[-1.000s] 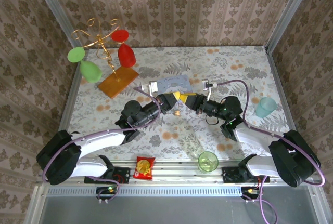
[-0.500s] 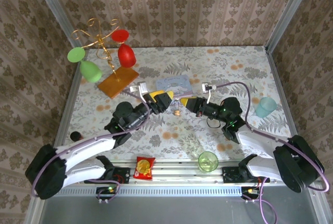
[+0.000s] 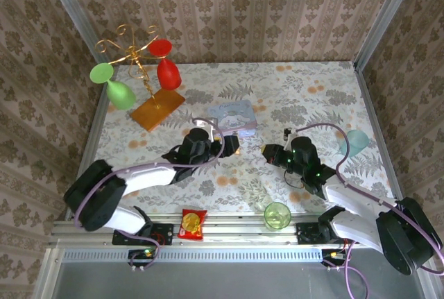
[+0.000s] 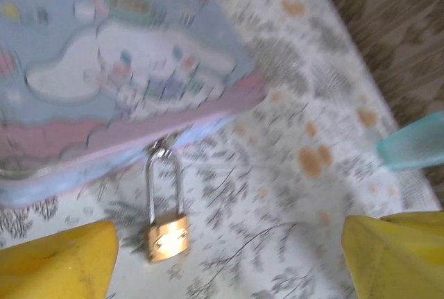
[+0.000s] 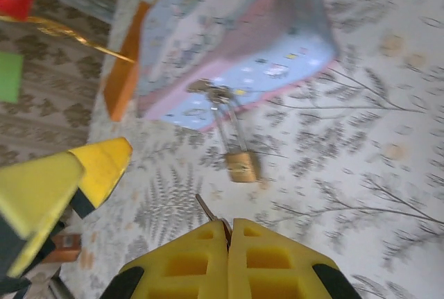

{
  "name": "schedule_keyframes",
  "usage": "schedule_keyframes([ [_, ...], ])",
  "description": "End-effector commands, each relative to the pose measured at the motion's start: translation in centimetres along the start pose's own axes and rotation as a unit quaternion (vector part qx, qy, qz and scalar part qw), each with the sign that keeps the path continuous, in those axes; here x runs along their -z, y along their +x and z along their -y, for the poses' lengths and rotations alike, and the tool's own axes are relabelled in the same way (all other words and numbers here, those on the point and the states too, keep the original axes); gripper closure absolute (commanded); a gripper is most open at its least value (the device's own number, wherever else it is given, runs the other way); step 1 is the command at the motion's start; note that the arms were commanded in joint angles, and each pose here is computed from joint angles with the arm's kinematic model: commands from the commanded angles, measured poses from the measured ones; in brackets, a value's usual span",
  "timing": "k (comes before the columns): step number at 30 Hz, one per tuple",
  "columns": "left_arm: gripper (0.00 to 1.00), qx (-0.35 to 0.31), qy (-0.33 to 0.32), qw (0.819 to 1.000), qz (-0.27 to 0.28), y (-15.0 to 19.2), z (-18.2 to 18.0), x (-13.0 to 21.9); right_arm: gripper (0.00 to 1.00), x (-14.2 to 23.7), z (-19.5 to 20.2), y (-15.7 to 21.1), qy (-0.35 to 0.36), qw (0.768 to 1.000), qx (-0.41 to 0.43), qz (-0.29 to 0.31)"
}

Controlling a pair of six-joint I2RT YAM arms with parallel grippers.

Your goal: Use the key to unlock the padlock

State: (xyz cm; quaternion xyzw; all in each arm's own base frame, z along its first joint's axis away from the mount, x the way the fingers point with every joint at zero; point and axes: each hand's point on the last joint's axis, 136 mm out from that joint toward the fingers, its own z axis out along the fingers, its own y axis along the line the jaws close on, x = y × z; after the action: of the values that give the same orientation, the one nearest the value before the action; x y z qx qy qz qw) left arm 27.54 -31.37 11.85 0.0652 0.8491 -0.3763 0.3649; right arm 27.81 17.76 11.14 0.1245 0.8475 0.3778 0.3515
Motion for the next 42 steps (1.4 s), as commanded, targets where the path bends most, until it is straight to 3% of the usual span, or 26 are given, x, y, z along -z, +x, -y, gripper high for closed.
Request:
schedule_keyframes([
  [1,0.18,-0.005,0.03,1.0,0.0,-0.9,1.2,-1.8,1.0,0.0,2.1,0.0,0.042,0.999,-0.017,0.008],
  [12,0.22,-0.038,-0.052,0.996,-0.06,2.5,-2.6,-6.2,1.0,0.9,3.8,0.2,0.057,0.998,-0.016,0.013],
  [20,0.28,-0.032,-0.048,0.996,-0.066,3.1,-2.9,-7.4,1.0,1.0,4.2,0.4,0.058,0.998,-0.016,0.015],
  [25,0.4,-0.025,-0.036,0.996,-0.075,4.1,-2.5,-8.1,1.0,0.7,4.5,0.5,0.061,0.998,-0.018,0.011],
  [33,0.53,0.023,-0.032,0.998,-0.047,4.8,-3.3,-8.3,1.0,0.1,4.5,0.6,0.057,0.998,-0.025,0.005],
  [42,0.68,0.026,-0.032,0.998,-0.039,4.4,-3.2,-7.9,1.0,-0.1,4.5,0.6,0.056,0.998,-0.029,0.005],
])
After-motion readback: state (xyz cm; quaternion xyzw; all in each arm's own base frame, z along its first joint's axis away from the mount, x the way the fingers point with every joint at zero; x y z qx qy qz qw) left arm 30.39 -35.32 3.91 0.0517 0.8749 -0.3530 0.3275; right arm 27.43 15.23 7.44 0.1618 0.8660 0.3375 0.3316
